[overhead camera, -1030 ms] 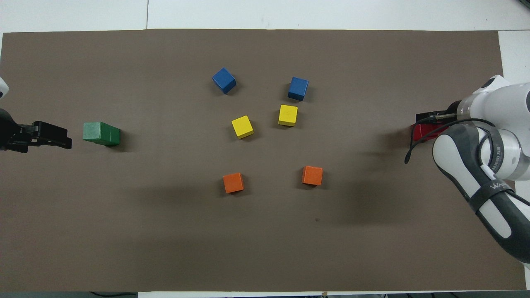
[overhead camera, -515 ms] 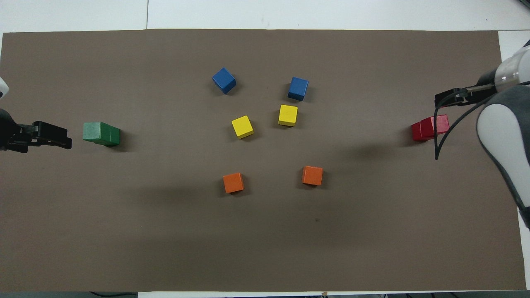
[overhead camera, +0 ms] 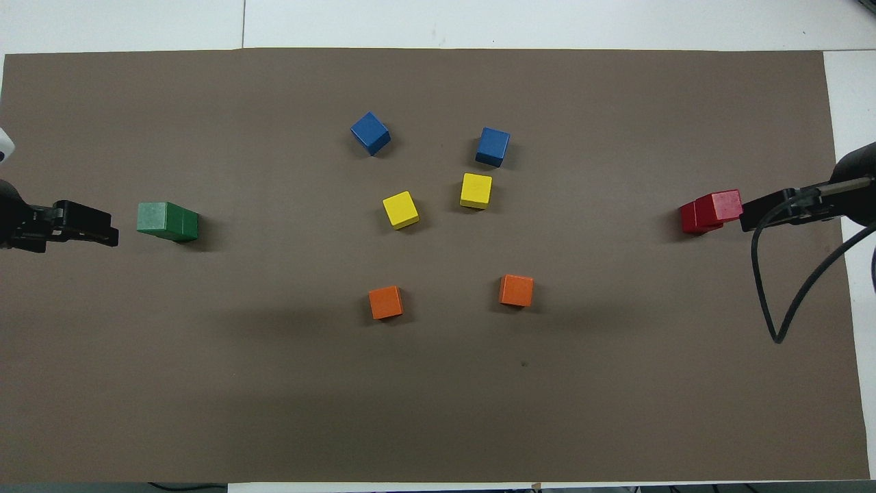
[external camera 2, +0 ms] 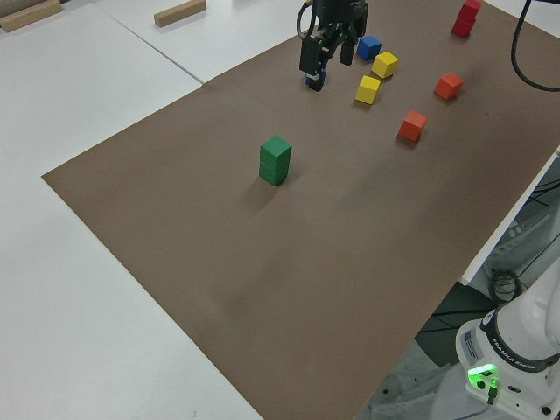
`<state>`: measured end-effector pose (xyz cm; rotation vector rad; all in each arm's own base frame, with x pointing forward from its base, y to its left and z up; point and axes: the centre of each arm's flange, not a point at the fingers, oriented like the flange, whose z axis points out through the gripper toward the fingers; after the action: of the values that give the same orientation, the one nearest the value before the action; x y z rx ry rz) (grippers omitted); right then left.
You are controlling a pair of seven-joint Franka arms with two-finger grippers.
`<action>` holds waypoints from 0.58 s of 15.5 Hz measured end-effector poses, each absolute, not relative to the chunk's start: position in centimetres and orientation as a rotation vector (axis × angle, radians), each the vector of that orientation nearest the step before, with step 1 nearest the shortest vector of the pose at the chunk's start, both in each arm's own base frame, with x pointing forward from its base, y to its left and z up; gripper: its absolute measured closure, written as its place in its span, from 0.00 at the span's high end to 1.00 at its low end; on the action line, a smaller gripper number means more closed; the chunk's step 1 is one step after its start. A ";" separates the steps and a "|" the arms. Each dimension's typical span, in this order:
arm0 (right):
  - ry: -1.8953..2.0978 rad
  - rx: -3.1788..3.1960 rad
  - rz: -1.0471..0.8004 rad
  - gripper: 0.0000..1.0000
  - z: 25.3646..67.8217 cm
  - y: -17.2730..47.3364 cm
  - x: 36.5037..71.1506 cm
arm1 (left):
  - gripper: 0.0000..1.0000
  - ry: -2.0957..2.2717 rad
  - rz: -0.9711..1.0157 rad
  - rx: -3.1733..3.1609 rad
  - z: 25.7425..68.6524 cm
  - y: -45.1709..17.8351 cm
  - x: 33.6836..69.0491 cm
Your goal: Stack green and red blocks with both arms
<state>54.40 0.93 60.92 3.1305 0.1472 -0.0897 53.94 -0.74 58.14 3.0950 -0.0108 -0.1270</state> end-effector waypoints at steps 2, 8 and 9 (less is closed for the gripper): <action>0.129 3.130 -0.113 1.00 60.9 1.1 54.2 | 1.00 -0.011 -0.127 3.095 58.1 -0.7 53.9; 0.108 3.129 -0.105 1.00 61.1 0.5 54.6 | 1.00 -0.011 -0.127 3.095 58.1 -0.7 53.9; 0.105 3.128 -0.099 1.00 61.5 0.5 55.0 | 1.00 -0.011 -0.127 3.095 58.1 -0.7 53.9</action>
<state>55.03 0.46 61.45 3.1281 0.1046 -0.0988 53.94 -0.74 58.14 3.0950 -0.0108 -0.1270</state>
